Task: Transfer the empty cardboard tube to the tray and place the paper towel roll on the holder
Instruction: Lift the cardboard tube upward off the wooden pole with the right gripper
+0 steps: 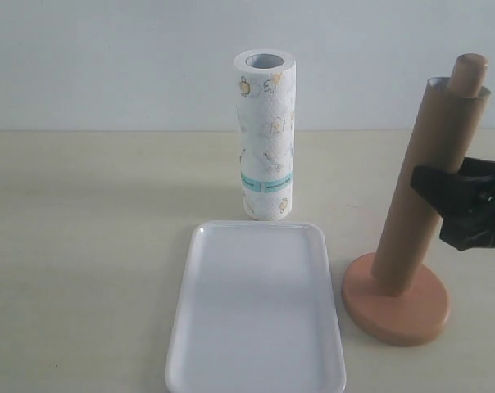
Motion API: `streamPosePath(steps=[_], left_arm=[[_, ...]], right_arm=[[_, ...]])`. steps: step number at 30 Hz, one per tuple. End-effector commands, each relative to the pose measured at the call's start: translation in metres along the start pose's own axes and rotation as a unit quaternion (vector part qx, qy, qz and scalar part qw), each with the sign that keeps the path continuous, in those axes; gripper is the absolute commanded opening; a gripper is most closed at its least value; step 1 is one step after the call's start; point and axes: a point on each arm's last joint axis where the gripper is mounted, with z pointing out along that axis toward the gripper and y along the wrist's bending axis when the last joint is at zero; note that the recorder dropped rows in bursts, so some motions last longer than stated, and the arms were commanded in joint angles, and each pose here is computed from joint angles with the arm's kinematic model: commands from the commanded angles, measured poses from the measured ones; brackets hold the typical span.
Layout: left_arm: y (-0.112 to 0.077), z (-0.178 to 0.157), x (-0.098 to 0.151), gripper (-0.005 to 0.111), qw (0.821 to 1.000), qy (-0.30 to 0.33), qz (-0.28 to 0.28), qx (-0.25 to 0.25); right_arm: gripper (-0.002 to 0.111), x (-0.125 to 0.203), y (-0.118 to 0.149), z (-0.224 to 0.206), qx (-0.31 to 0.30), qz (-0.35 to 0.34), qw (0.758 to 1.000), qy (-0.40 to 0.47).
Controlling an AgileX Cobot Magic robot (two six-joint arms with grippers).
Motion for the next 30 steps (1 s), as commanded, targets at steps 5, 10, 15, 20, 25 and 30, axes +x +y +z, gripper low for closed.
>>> streamPosePath(steps=[5,10,15,20,25,30], left_arm=[[0.0,0.0,0.0,0.004,1.0,-0.007,-0.001,-0.001],[0.0,0.0,0.0,0.004,1.0,-0.007,-0.001,-0.001],[0.0,0.0,0.0,0.004,1.0,-0.007,-0.001,-0.001],[0.0,0.0,0.0,0.004,1.0,-0.007,-0.001,-0.001],[0.0,0.0,0.0,0.004,1.0,-0.007,-0.001,-0.001],[0.0,0.0,0.0,0.004,1.0,-0.007,-0.001,-0.001]], right_arm=[[0.0,-0.034,0.011,-0.024,0.022,-0.032,0.996,-0.086],[0.0,-0.057,0.025,-0.05,0.034,-0.053,0.988,-0.142],[0.0,-0.086,0.04,-0.075,0.04,-0.07,0.974,-0.21],[0.0,-0.118,0.05,-0.092,0.043,-0.081,0.963,-0.254],[0.0,-0.148,0.06,-0.101,0.017,-0.081,0.955,-0.284],[0.0,-0.185,0.073,-0.114,-0.01,-0.098,0.943,-0.316]])
